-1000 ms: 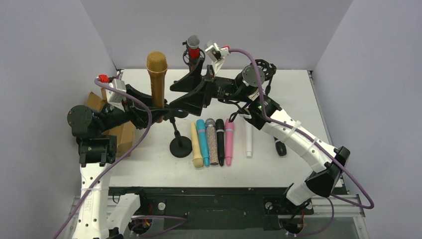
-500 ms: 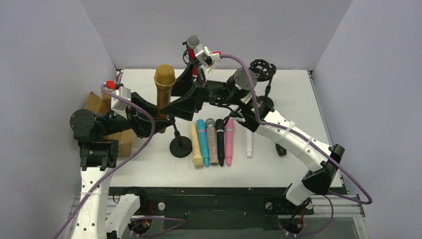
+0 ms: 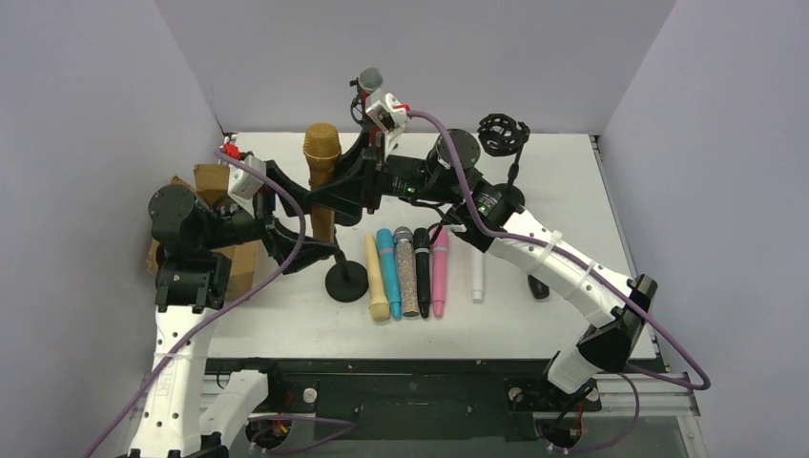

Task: Attach the microphones to the stand

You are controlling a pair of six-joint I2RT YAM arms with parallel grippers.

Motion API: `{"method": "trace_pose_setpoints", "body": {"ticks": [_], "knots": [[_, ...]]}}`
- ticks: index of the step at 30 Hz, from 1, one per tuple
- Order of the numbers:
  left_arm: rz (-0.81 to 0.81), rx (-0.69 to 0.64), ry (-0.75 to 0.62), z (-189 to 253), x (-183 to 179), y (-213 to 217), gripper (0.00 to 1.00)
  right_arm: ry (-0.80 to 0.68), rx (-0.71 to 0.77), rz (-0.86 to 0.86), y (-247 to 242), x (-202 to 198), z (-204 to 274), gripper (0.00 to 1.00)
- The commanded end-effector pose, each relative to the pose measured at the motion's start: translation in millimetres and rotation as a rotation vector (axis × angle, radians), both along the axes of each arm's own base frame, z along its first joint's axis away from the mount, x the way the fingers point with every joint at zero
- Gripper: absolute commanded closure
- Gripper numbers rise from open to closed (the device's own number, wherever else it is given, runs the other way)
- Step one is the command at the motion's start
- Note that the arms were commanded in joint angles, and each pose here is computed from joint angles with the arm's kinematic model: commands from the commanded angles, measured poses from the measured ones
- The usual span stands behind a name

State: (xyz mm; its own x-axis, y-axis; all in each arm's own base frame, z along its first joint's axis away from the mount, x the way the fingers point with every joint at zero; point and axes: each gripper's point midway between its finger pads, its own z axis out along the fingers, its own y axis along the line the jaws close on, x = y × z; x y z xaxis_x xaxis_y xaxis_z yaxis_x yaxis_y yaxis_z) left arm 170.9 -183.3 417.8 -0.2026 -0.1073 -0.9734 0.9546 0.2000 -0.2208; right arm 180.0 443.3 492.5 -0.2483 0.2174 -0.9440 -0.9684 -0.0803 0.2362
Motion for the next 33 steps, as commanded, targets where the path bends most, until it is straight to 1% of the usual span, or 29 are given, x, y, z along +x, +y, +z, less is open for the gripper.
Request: {"method": "trace_pose_setpoints", "body": {"ticks": [1, 2, 4, 5, 6, 7, 8, 9, 10, 11, 12, 15, 16, 17, 18, 19, 20, 22, 26, 27, 28, 31, 33], "knots": [[0.047, 0.052, -0.050, 0.3, 16.2, 9.3, 0.03, -0.089, 0.066, -0.170, -39.9, 24.2, 40.6, 1.00], [0.085, 0.059, -0.053, -0.1, 26.7, 18.6, 0.04, -0.087, 0.064, -0.221, -47.5, 36.7, 40.3, 1.00], [0.115, 0.082, -0.032, -10.1, 50.8, 31.5, 0.04, -0.101, 0.084, -0.296, -65.0, 45.8, 46.9, 1.00], [0.141, 0.118, -0.055, -20.8, 59.1, 38.0, 0.04, -0.094, 0.074, -0.321, -66.4, 51.4, 39.2, 1.00], [0.173, 0.143, -0.070, -21.3, 71.4, 45.5, 0.04, -0.106, 0.088, -0.377, -73.9, 57.8, 43.4, 1.00], [0.202, 0.211, -0.115, -28.8, 75.4, 51.6, 0.04, -0.110, 0.082, -0.402, -74.6, 62.1, 38.0, 1.00], [0.191, 0.244, -0.028, -48.9, 76.8, 53.9, 0.04, -0.106, 0.087, -0.442, -77.8, 67.5, 38.6, 1.00], [0.194, 0.304, -0.137, -46.3, 82.3, 57.8, 0.04, -0.106, 0.080, -0.462, -77.5, 71.1, 34.9, 1.00], [0.169, 0.320, -0.065, -60.2, 81.6, 57.4, 0.04, -0.098, 0.081, -0.496, -78.4, 77.4, 33.6, 1.00], [0.156, 0.346, -0.118, -59.5, 83.9, 58.4, 0.04, -0.103, 0.076, -0.507, -77.4, 78.7, 31.3, 1.00], [0.129, 0.360, -0.105, -67.4, 82.3, 56.8, 0.04, -0.101, 0.074, -0.533, -77.3, 83.6, 29.7, 1.00], [0.102, 0.393, -0.124, -80.4, 81.0, 53.8, 0.04, -0.115, 0.058, -0.575, -73.4, 89.3, 24.9, 1.00], [0.102, 0.399, -0.160, -79.2, 81.0, 52.0, 0.04, -0.115, 0.047, -0.581, -70.1, 92.0, 20.6, 1.00], [0.103, 0.399, -0.154, -86.0, 82.1, 51.8, 0.04, -0.120, 0.043, -0.590, -68.6, 93.5, 19.6, 1.00], [0.119, 0.389, -0.190, -79.7, 85.4, 50.7, 0.04, -0.119, 0.032, -0.591, -65.1, 96.6, 14.8, 1.00], [0.119, 0.380, -0.186, -83.2, 86.0, 49.7, 0.04, -0.123, 0.029, -0.585, -62.9, 97.2, 14.2, 1.00], [0.129, 0.370, -0.216, -77.4, 89.2, 48.9, 0.04, -0.119, 0.020, -0.582, -58.9, 100.0, 10.0, 1.00], [0.118, 0.363, -0.235, -76.0, 90.6, 46.8, 0.04, -0.118, 0.016, -0.579, -54.0, 103.5, 8.6, 1.00], [0.064, 0.413, -0.275, -86.8, 87.3, 44.7, 0.04, -0.102, -0.001, -0.575, -45.5, 110.6, -1.6, 1.00], [0.050, 0.417, -0.263, -91.2, 84.7, 44.5, 0.04, -0.098, -0.004, -0.574, -43.9, 111.8, -4.1, 1.00], [0.037, 0.425, -0.301, -92.9, 84.8, 44.3, 0.04, -0.090, -0.004, -0.575, -42.7, 113.1, -6.9, 1.00], [0.033, 0.434, -0.347, -95.7, 89.2, 43.7, 0.04, -0.076, -0.008, -0.578, -38.9, 117.1, -14.4, 1.00], [0.046, 0.423, -0.346, -93.3, 95.0, 43.1, 0.04, -0.071, -0.007, -0.580, -37.5, 119.0, -18.5, 1.00]]}}
